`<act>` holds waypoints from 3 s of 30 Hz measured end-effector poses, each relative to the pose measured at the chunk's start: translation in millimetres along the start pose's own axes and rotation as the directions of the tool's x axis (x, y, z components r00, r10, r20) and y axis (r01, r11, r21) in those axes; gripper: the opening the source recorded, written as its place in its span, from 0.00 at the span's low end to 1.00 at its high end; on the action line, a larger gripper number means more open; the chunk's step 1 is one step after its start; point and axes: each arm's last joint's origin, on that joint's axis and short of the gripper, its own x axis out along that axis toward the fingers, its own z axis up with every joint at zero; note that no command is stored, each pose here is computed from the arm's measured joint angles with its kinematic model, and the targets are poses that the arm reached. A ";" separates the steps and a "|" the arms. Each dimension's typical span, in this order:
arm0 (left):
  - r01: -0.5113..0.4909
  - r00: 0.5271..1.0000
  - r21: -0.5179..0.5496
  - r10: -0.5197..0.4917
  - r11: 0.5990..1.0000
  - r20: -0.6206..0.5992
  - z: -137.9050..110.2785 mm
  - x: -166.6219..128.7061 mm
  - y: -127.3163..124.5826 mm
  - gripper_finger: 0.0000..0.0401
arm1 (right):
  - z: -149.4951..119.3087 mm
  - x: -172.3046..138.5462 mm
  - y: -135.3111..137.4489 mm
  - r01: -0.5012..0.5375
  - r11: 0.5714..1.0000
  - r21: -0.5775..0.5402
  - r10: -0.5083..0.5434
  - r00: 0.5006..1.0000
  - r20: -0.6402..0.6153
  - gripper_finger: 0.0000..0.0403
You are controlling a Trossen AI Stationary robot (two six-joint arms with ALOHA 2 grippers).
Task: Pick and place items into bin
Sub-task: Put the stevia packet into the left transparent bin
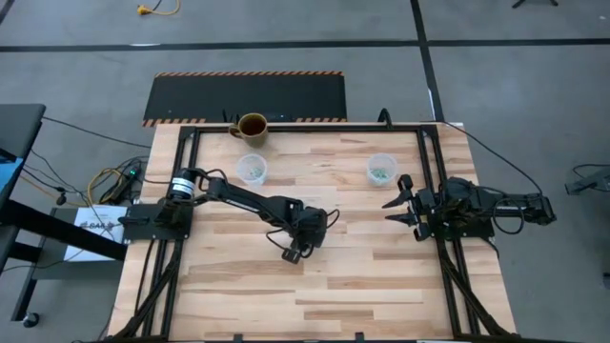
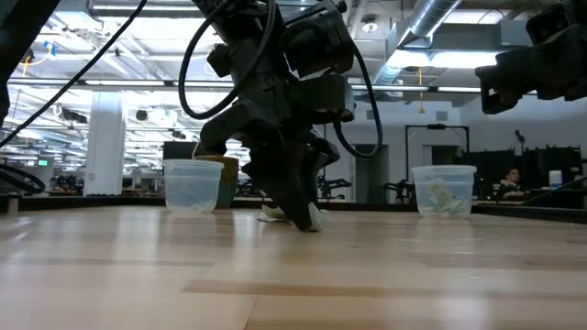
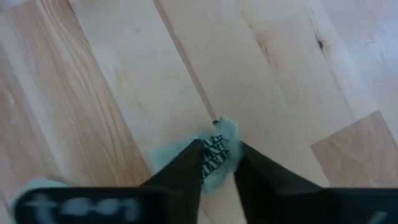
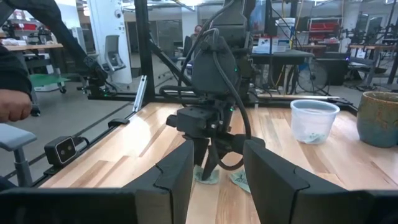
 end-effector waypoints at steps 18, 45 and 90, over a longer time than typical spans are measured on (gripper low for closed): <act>-0.169 0.943 0.028 0.170 0.985 -0.286 38.1 -65.7 -5.8 0.00 | 0.0 0.0 0.0 0.000 1.000 0.000 0.000 1.000 0.000 0.33; -0.585 0.799 -0.365 0.436 0.724 -0.415 -86.9 -212.6 26.5 0.00 | 0.0 0.0 0.0 0.000 1.000 0.000 0.000 1.000 0.000 0.33; -0.330 0.685 -0.459 0.544 0.825 0.484 -71.6 -182.5 32.6 0.35 | 0.0 0.0 0.0 0.000 1.000 0.000 0.000 1.000 0.000 0.33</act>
